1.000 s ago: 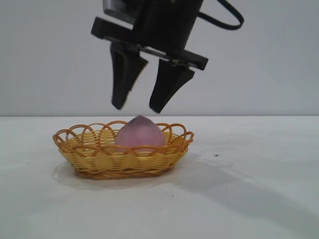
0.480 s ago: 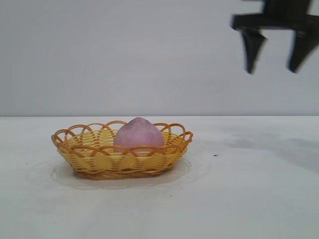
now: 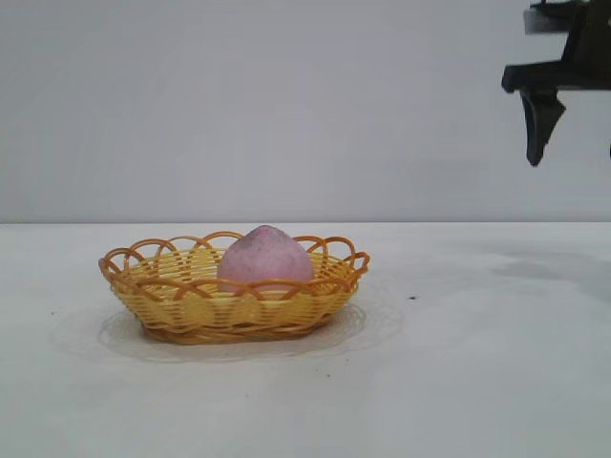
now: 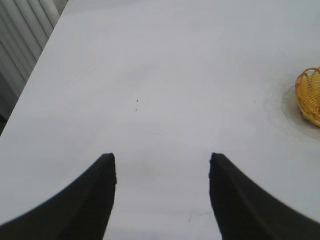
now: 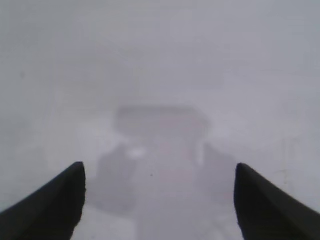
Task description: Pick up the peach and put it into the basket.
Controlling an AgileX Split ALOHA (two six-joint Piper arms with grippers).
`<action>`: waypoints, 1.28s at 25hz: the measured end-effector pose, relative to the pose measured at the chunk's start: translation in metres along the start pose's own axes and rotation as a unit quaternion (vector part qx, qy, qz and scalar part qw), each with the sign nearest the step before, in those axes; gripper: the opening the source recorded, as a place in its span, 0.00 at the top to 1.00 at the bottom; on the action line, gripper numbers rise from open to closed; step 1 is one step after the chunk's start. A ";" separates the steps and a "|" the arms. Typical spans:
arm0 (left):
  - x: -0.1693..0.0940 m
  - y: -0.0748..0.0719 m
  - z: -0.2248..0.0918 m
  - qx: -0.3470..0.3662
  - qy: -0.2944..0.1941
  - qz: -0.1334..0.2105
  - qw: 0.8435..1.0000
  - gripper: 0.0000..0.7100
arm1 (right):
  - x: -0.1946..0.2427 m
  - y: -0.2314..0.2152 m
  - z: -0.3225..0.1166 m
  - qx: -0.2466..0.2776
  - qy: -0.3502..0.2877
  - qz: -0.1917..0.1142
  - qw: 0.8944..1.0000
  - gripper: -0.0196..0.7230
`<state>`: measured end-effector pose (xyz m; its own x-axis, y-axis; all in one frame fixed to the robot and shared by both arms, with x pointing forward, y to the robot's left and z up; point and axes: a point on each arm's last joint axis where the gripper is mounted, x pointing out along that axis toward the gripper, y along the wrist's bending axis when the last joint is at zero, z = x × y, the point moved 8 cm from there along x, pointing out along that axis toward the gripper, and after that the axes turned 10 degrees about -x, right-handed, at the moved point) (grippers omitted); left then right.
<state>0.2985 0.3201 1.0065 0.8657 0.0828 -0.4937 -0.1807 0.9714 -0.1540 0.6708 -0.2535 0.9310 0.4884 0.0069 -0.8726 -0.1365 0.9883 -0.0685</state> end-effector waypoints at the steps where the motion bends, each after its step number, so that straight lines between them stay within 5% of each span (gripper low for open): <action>1: 0.000 0.000 0.000 0.000 0.000 0.000 1.000 0.43 | -0.013 -0.001 0.001 0.001 -0.005 -0.001 1.000 0.26; 18: 0.000 0.000 0.000 0.000 0.000 0.000 1.000 0.43 | -0.171 0.003 -0.197 0.004 0.091 0.014 0.996 0.26; 32: 0.000 0.000 0.000 0.001 0.000 0.000 1.000 0.43 | -0.195 0.007 -0.276 -0.002 -0.039 0.013 0.999 0.26</action>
<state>0.2985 0.3201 1.0065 0.8657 0.0828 -0.4937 -0.1800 0.9718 -0.1526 0.3367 -0.2903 0.9674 0.5509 0.0454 -0.8334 -0.1545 0.9868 -0.0484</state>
